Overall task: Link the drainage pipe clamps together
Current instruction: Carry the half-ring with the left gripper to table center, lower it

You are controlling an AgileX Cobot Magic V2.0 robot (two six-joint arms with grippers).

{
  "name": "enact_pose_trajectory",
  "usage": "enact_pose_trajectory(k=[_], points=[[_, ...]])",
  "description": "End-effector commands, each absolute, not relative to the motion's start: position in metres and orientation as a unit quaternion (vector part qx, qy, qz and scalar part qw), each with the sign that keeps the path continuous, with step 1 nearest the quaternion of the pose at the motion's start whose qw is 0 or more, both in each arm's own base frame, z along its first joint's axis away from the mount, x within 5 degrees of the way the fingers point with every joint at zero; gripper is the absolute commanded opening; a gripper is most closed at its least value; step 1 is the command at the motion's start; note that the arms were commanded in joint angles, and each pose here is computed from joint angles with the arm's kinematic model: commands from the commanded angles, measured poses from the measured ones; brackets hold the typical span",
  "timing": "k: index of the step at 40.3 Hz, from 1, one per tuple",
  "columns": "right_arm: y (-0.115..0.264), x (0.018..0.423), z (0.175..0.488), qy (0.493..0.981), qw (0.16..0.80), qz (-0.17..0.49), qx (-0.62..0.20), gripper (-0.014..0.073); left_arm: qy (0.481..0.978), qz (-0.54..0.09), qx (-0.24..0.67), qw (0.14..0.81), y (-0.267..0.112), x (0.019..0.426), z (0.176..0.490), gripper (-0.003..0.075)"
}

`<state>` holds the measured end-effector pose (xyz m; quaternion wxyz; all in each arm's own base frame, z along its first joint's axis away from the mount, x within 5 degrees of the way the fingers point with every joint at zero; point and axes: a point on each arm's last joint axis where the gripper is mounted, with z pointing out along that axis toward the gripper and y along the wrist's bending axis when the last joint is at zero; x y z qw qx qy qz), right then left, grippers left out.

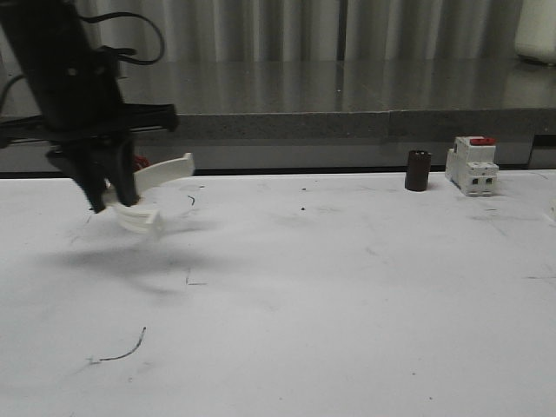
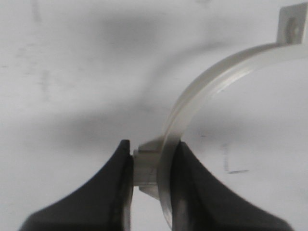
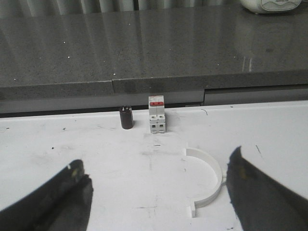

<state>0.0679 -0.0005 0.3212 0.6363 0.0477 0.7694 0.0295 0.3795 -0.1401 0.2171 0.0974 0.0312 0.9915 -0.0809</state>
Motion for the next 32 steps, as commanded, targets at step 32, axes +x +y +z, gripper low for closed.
enact_pose_trajectory(k=[32], points=[[-0.001, 0.069, 0.338, 0.74, 0.671, 0.025, 0.042, 0.0591, 0.992, -0.091, 0.0, 0.091, -0.223, 0.4, 0.214, -0.0018]])
